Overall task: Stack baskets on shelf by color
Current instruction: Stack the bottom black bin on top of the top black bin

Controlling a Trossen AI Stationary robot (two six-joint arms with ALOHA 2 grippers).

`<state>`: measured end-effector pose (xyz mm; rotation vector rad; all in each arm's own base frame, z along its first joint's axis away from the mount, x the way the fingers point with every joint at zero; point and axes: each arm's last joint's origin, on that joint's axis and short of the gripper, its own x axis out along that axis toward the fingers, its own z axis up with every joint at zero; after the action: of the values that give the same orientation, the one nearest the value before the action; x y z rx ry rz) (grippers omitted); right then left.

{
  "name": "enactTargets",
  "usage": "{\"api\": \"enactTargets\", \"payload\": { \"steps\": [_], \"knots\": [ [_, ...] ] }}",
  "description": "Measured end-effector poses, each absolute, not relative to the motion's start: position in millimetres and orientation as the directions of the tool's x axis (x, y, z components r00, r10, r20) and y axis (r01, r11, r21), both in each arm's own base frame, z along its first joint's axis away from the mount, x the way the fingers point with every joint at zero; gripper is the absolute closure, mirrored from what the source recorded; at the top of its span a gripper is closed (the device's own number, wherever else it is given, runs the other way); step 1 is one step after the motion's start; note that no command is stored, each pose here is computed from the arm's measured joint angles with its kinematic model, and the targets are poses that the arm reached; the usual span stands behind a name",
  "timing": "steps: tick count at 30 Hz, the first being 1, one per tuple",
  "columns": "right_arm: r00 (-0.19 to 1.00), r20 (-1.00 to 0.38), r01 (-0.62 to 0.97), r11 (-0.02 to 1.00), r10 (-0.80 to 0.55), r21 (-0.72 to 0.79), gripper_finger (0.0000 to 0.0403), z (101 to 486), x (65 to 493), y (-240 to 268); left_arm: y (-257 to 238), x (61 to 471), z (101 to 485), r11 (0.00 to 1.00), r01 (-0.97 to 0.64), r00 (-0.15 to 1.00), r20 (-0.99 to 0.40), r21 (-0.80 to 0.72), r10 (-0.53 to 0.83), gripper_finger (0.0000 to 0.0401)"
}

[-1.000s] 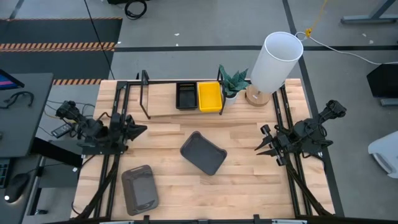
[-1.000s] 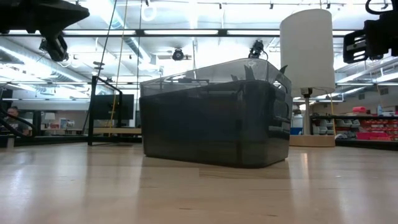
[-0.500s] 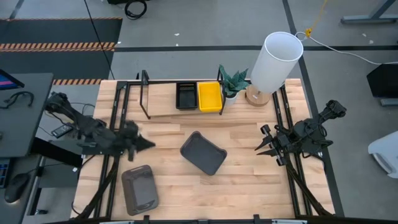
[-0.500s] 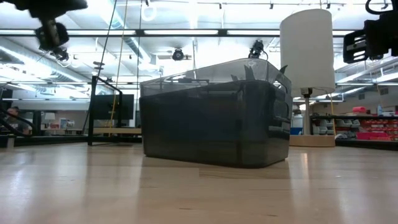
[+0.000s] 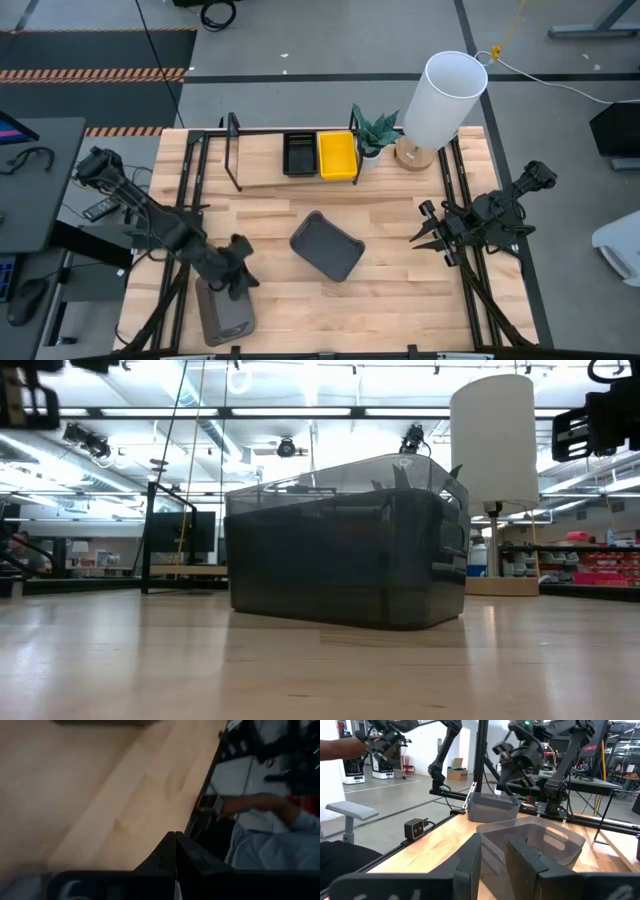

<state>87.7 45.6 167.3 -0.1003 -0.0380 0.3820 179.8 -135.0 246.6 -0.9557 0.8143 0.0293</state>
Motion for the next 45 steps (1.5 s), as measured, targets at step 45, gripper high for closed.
{"api": "enactTargets", "payload": {
  "steps": [45],
  "knots": [
    [0.927, 0.023, -0.370, 0.923, 0.374, -0.104, 0.0313, 167.8, 87.6, 45.7, -276.5, 214.3, 252.4, 0.848, -0.504, 0.165, -0.982, -0.165, -0.093, 0.0250]
  ]
}}
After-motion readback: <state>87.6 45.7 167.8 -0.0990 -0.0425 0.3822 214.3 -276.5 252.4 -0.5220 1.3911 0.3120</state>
